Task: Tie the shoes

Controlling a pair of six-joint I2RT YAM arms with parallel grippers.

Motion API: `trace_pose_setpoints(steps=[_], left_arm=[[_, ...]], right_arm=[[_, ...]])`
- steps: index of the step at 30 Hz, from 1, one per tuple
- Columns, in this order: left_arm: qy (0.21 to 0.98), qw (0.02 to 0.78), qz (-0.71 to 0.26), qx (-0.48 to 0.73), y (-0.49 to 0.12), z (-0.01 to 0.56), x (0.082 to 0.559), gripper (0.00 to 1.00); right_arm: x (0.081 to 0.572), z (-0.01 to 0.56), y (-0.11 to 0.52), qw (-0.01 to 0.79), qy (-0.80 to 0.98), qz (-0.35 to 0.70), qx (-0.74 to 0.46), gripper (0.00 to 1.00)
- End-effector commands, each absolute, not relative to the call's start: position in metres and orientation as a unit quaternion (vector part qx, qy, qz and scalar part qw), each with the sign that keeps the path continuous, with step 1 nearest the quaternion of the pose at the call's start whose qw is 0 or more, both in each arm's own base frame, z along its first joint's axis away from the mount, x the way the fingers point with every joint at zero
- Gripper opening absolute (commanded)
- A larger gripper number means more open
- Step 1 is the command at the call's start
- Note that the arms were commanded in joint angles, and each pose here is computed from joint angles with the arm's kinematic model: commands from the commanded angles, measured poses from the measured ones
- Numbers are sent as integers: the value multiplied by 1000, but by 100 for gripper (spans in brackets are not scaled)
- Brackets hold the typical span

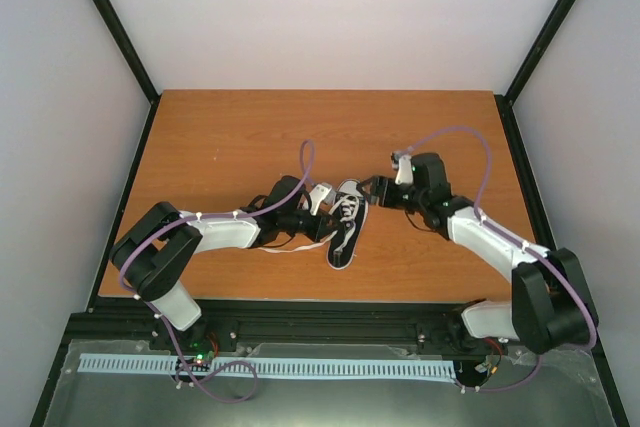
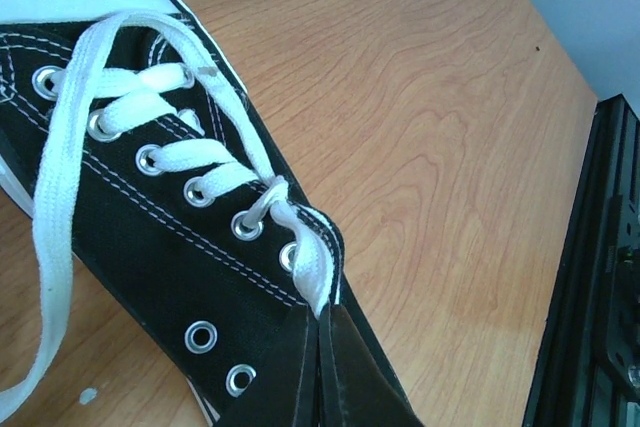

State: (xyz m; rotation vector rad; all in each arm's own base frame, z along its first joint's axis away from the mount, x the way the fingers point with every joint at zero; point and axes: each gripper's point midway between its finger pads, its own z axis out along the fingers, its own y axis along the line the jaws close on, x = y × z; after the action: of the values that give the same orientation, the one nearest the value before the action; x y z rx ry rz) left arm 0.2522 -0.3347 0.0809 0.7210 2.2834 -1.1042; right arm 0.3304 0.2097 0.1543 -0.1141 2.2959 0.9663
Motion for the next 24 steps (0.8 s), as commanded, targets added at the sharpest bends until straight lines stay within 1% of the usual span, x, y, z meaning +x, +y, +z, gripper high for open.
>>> trace_pose_setpoints(steps=[1, 3, 6, 11, 14, 16, 24], left_arm=[[817, 267, -442, 254, -350, 112, 258, 1], [816, 267, -447, 252, -351, 115, 259, 1], [816, 263, -448, 252, -353, 117, 260, 1], [816, 257, -451, 253, -357, 115, 261, 1], [817, 250, -456, 250, -359, 114, 261, 1], [818, 242, -459, 247, -362, 115, 262, 1], [829, 225, -457, 232, -366, 111, 266, 1]], right_arm=[[292, 127, 210, 277, 872, 404, -3, 72], [277, 128, 217, 275, 863, 425, 9, 69], [259, 121, 227, 263, 858, 441, 24, 61], [246, 120, 232, 259, 844, 467, 51, 59], [245, 133, 243, 278, 833, 478, 14, 55], [241, 135, 249, 287, 836, 467, -16, 53], [230, 115, 258, 289, 846, 442, -71, 47]])
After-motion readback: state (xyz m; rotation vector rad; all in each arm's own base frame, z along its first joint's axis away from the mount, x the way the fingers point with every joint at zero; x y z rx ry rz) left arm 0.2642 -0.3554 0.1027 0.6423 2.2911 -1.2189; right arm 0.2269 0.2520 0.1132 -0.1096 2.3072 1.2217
